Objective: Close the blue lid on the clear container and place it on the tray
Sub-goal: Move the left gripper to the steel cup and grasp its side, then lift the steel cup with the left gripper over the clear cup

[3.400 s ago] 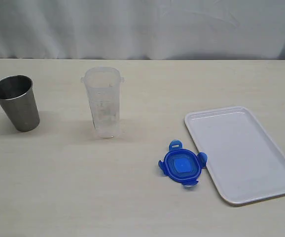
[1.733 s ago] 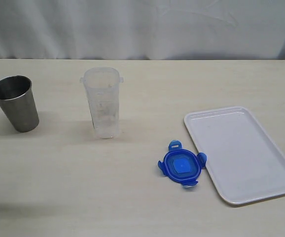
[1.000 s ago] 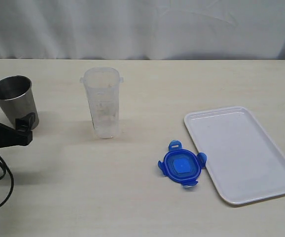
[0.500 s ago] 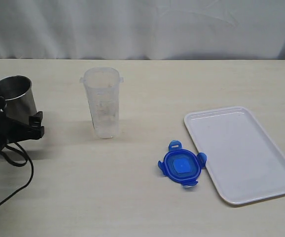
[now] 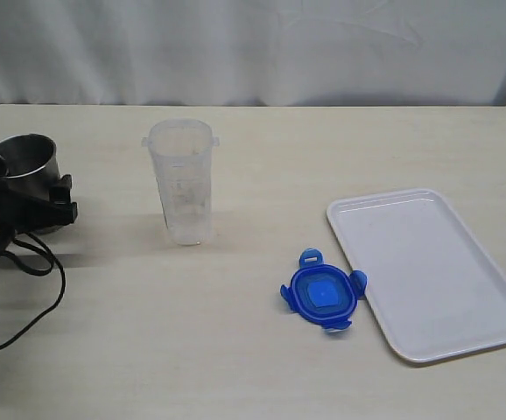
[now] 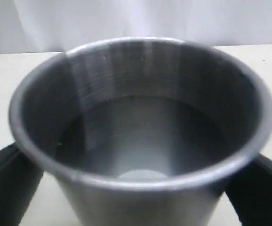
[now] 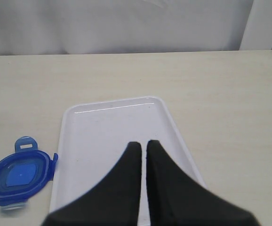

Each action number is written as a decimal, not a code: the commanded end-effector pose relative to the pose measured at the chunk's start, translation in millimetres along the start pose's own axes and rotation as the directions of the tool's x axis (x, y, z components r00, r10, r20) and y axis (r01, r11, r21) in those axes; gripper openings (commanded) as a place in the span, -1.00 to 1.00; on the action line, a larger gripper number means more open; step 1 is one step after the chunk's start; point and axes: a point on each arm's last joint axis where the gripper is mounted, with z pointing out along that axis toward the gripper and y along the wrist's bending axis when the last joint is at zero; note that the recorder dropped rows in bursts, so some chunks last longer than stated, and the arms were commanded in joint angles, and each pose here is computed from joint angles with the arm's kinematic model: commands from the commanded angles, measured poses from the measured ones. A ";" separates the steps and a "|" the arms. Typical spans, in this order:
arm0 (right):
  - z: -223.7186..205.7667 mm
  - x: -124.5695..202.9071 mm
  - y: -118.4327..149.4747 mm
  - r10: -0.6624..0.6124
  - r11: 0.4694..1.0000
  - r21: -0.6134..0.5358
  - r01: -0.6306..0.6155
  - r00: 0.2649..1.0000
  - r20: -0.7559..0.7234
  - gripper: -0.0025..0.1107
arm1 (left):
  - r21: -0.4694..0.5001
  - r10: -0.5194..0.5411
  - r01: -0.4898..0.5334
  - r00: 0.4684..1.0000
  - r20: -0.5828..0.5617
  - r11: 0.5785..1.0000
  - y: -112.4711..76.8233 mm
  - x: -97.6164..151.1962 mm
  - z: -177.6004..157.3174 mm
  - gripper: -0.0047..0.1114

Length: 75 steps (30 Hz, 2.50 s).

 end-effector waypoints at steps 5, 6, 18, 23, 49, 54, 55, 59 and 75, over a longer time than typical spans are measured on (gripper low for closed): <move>-0.1 0.4 0.1 0.004 1.000 -0.001 -0.004 1.000 0.003 -0.88 | -0.001 0.008 -0.008 1.000 -0.002 1.000 -0.3 8.2 5.2 0.89; -0.1 0.4 0.1 0.004 1.000 -0.001 -0.004 1.000 0.003 -0.88 | -0.001 0.008 -0.008 1.000 -0.002 1.000 -0.3 8.2 5.2 0.89; -0.1 0.4 0.1 0.004 1.000 -0.001 -0.004 1.000 0.003 -0.88 | -0.002 0.008 -0.008 1.000 0.017 1.000 -0.3 6.5 5.3 0.89; -0.1 0.4 0.1 0.004 1.000 -0.001 -0.004 1.000 0.003 -0.88 | -0.009 0.006 -0.005 1.000 0.016 1.000 0.5 6.5 5.3 0.89; -0.1 0.4 0.1 0.004 1.000 -0.001 -0.004 1.000 0.003 -0.88 | 0.121 -0.016 0.003 0.993 0.114 0.993 -10.2 -23.2 -0.1 -0.92; -0.1 0.4 0.1 0.004 1.000 -0.001 -0.004 1.000 0.003 -0.88 | 0.197 0.006 -0.049 0.977 0.213 0.979 -16.1 -61.3 -10.7 -0.92; -0.1 0.4 0.1 0.004 1.000 -0.001 -0.004 1.000 0.003 -0.88 | 0.240 0.035 -0.089 0.975 0.220 0.967 -20.4 -72.0 -12.6 -0.92; -0.1 0.4 0.1 0.004 1.000 -0.001 -0.004 1.000 0.003 -0.88 | 0.328 0.122 -0.193 0.967 0.224 0.925 -30.6 -103.0 -9.8 -0.92; -0.1 0.4 0.1 0.004 1.000 -0.001 -0.004 1.000 0.003 -0.88 | 0.430 0.334 -0.454 0.884 0.327 0.781 -47.7 -124.4 -0.6 -0.92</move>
